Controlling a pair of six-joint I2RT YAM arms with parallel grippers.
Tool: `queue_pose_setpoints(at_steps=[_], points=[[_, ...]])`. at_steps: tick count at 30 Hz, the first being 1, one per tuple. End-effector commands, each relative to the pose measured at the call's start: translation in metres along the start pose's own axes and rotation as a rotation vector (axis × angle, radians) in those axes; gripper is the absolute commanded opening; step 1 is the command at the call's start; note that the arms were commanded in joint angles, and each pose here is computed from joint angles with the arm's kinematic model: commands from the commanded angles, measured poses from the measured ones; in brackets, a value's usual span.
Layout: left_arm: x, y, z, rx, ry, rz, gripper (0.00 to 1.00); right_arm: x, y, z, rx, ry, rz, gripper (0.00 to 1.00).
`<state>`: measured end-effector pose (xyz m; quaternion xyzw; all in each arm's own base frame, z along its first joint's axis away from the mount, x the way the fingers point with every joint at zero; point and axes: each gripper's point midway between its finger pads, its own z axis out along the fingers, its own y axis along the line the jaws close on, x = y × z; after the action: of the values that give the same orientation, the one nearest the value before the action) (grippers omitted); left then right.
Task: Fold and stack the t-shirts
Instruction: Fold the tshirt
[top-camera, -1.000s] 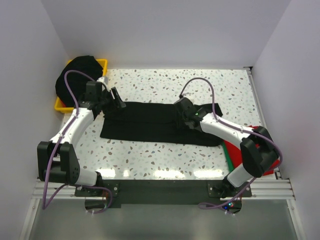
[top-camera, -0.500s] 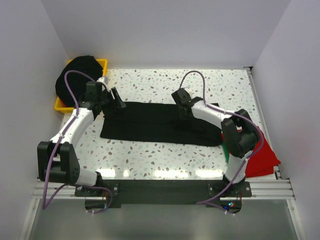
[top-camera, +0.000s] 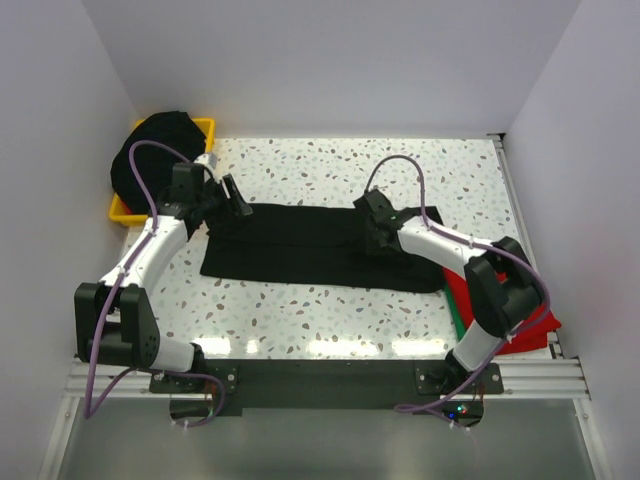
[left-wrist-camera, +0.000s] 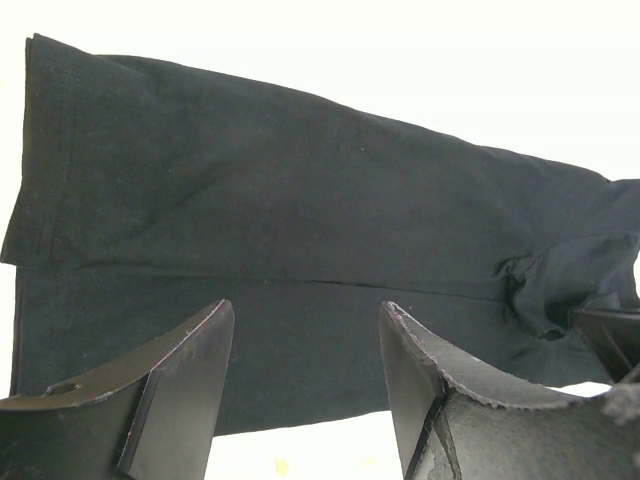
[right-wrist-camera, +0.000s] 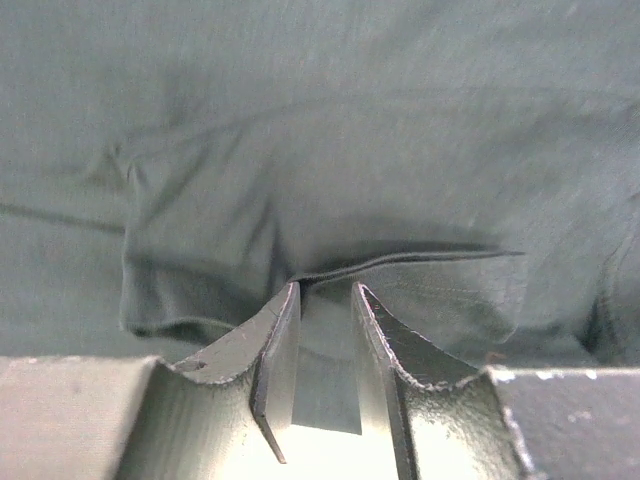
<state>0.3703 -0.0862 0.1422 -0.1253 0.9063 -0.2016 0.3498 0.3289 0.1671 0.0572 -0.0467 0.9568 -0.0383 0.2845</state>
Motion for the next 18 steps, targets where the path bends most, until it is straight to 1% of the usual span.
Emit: queue_pose_setpoints(at_steps=[1, 13, 16, 18], points=[[-0.007, -0.005, 0.000, 0.032, -0.028, 0.002, 0.65, 0.000, 0.012, -0.015, -0.083, -0.026, 0.018, 0.31], [-0.007, -0.006, 0.001, 0.034, -0.025, 0.000, 0.65, 0.029, 0.031, -0.028, -0.192, 0.008, 0.039, 0.29], [-0.005, -0.005, 0.002, 0.035, -0.019, -0.001, 0.65, 0.027, 0.032, -0.040, -0.213, -0.017, 0.057, 0.29], [-0.006, -0.005, 0.002, 0.037, -0.019, -0.001, 0.65, 0.015, 0.029, -0.053, -0.215, -0.065, 0.077, 0.30]])
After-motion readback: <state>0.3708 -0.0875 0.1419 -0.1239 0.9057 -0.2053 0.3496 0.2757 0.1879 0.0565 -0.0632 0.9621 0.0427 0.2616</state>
